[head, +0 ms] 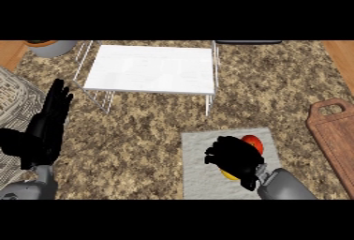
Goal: Pick the lemon from the placemat and place it in the tiered shelf
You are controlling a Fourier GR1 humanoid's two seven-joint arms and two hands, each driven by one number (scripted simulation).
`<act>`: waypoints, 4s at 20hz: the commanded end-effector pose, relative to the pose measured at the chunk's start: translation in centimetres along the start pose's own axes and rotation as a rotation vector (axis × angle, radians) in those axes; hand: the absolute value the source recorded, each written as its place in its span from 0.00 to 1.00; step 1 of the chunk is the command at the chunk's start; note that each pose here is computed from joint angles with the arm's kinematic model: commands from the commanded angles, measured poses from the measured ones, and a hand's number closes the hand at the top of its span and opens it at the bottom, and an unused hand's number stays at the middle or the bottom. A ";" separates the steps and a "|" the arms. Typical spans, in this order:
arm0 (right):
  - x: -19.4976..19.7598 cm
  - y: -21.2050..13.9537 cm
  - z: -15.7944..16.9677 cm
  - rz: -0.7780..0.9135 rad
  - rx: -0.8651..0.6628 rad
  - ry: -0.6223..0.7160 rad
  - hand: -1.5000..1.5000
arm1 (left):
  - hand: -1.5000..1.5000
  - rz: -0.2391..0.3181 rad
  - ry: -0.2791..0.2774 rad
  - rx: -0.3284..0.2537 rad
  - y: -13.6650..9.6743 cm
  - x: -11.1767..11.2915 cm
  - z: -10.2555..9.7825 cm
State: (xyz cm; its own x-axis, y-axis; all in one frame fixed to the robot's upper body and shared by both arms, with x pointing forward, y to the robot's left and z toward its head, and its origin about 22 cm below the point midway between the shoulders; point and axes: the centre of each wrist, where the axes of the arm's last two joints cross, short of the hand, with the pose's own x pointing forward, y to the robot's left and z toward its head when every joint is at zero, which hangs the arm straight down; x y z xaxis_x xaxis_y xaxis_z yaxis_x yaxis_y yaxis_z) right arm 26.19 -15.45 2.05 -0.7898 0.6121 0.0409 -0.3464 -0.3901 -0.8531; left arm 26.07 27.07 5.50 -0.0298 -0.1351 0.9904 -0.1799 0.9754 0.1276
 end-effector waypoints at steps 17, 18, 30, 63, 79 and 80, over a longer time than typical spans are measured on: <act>4.3 -0.3 -3.2 -0.440 -0.222 0.654 1.00 | 0.50 -0.002 0.017 0.009 0.4 -0.2 0.4; 4.9 -0.7 -3.1 -0.468 -0.248 0.671 1.00 | 0.50 0.002 -0.002 0.007 0.2 0.3 -0.1; 11.6 -10.9 -0.5 -0.803 -0.814 0.795 1.00 | 0.50 0.005 0.007 -0.064 -0.9 0.2 -0.1; 5.5 -23.0 -5.6 -0.784 -1.216 1.117 1.00 | 0.50 0.000 -0.015 -0.049 -1.7 -0.2 0.2; -0.5 -21.5 -9.4 -0.940 -1.232 1.119 0.00 | 0.50 -0.003 -0.026 -0.076 -3.2 0.5 -0.4; -1.0 -22.4 -9.1 -0.947 -1.235 1.108 0.00 | 0.50 0.019 -0.021 -0.067 -1.5 1.3 -0.5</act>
State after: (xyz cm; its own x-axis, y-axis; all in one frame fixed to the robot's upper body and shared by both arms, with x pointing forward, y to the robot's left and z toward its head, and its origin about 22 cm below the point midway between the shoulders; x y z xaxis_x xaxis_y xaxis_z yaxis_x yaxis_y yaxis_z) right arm 38.34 -1.36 15.97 0.1351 0.7284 0.6717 0.4602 0.5543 -0.6935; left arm 26.78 24.94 5.90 -0.0542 -0.1290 0.9902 -0.1124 0.9861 0.1223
